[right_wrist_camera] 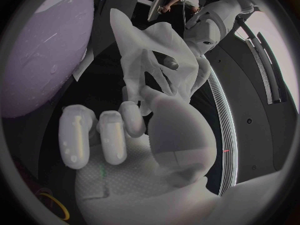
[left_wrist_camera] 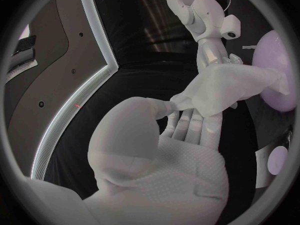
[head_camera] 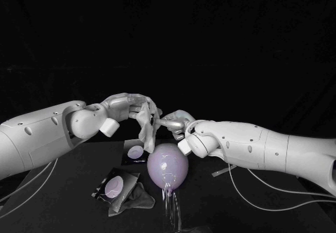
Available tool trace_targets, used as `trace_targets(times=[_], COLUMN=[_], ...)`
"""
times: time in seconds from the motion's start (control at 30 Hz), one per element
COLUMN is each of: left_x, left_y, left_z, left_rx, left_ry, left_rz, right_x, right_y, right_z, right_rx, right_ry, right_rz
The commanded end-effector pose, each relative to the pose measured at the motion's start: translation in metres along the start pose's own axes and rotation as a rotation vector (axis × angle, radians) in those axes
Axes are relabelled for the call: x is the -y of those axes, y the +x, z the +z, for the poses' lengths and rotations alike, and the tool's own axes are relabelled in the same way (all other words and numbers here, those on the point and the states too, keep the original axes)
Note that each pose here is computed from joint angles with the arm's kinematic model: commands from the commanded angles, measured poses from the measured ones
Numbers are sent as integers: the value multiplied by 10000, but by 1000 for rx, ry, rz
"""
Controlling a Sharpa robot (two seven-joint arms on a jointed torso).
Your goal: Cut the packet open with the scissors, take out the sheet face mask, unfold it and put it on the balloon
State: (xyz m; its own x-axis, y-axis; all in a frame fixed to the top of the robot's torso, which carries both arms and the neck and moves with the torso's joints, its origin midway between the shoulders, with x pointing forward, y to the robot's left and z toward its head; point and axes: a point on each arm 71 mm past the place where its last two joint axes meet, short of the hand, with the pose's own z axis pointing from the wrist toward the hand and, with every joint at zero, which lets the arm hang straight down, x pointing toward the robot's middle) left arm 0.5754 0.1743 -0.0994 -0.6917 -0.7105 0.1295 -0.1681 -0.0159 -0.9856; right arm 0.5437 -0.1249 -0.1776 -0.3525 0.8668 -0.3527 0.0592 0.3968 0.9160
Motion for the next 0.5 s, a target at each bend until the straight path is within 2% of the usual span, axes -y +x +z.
trace_targets(times=[0.03,0.3,0.5], left_x=[28,30,33], left_y=[21,17,6], left_z=[7,3,-8], left_rx=[-13,-12,-8], left_ry=[21,23,27], left_rz=[-8,-10,-11], right_x=[-8,18,46], right_y=[13,-21,-50], right_z=[6,14,12], right_rx=[-10,20,23], right_ry=[-10,10,31], right_rz=[-8,-26,-41])
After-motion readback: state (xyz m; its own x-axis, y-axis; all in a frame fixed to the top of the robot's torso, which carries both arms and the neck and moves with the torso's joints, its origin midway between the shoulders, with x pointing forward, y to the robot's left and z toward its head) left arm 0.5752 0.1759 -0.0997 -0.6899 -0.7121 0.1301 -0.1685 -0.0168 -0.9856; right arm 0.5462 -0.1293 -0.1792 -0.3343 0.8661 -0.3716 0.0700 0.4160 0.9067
